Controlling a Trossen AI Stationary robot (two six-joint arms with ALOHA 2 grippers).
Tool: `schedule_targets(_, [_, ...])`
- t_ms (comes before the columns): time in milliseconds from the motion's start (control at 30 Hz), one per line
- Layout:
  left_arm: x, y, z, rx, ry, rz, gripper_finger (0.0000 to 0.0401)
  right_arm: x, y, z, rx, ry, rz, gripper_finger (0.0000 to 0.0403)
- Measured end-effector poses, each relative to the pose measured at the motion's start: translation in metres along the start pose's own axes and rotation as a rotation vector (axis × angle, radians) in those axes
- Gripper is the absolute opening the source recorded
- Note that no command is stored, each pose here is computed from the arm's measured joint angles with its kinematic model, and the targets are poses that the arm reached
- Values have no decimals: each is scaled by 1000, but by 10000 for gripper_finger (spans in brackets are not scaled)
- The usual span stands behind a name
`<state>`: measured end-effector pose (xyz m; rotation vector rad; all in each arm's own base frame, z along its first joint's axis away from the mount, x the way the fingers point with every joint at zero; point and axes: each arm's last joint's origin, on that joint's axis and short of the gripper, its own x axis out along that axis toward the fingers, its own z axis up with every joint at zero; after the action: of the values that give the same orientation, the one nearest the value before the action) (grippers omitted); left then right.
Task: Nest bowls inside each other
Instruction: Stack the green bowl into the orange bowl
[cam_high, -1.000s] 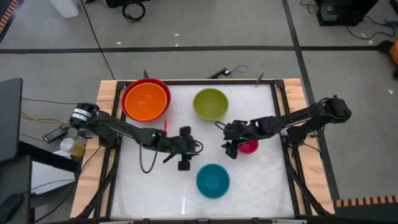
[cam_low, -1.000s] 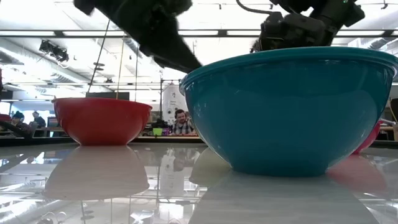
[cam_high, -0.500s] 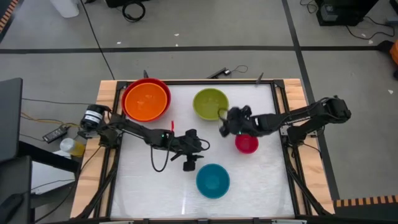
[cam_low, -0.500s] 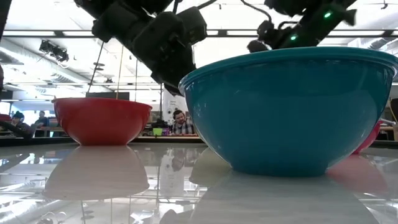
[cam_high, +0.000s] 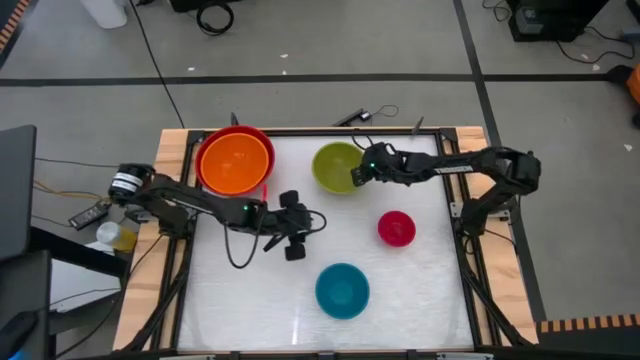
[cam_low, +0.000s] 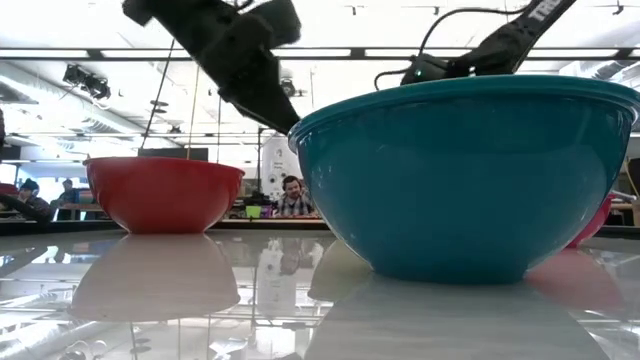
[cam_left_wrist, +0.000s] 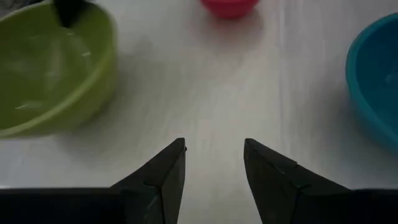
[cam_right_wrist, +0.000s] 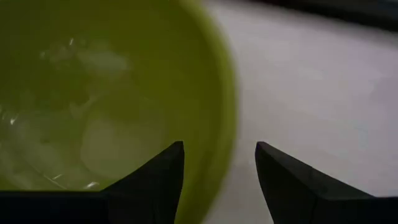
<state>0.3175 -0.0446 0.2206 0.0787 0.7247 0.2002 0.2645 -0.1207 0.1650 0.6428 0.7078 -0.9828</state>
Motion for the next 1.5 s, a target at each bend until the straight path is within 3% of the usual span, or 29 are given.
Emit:
schedule_targets(133, [-20,8,1,7,14,63,166,16,11,-6,-47,34,98,175])
schedule_targets(300, [-59,24,-1,-21,34,192,166,25,28,-10,-53,17,252,37])
schedule_targets(367, [-77,30,-2,-57,21,228,166,22,39,-9,-58,-36,321,20])
schedule_targets(467, [-103,36,-5,-99,-7,270,166,15,56,-5,-53,-74,394,27])
schedule_targets(633, [-133,38,-5,-133,-103,300,166,-14,104,31,-70,-301,516,15])
schedule_targets(800, [-146,34,-7,-121,-149,314,166,-22,154,64,-111,-466,514,16])
schedule_targets(900, [-148,30,-10,-100,-149,355,166,-10,181,83,-94,-539,470,21])
schedule_targets(1233, [-153,30,-29,-119,-66,478,166,49,237,113,-92,-520,432,39])
schedule_targets(1367, [-153,31,-32,-126,-51,485,166,76,242,111,-124,-431,416,83])
schedule_targets(1500, [-153,31,-32,-128,-52,485,166,80,243,119,-119,-410,458,141])
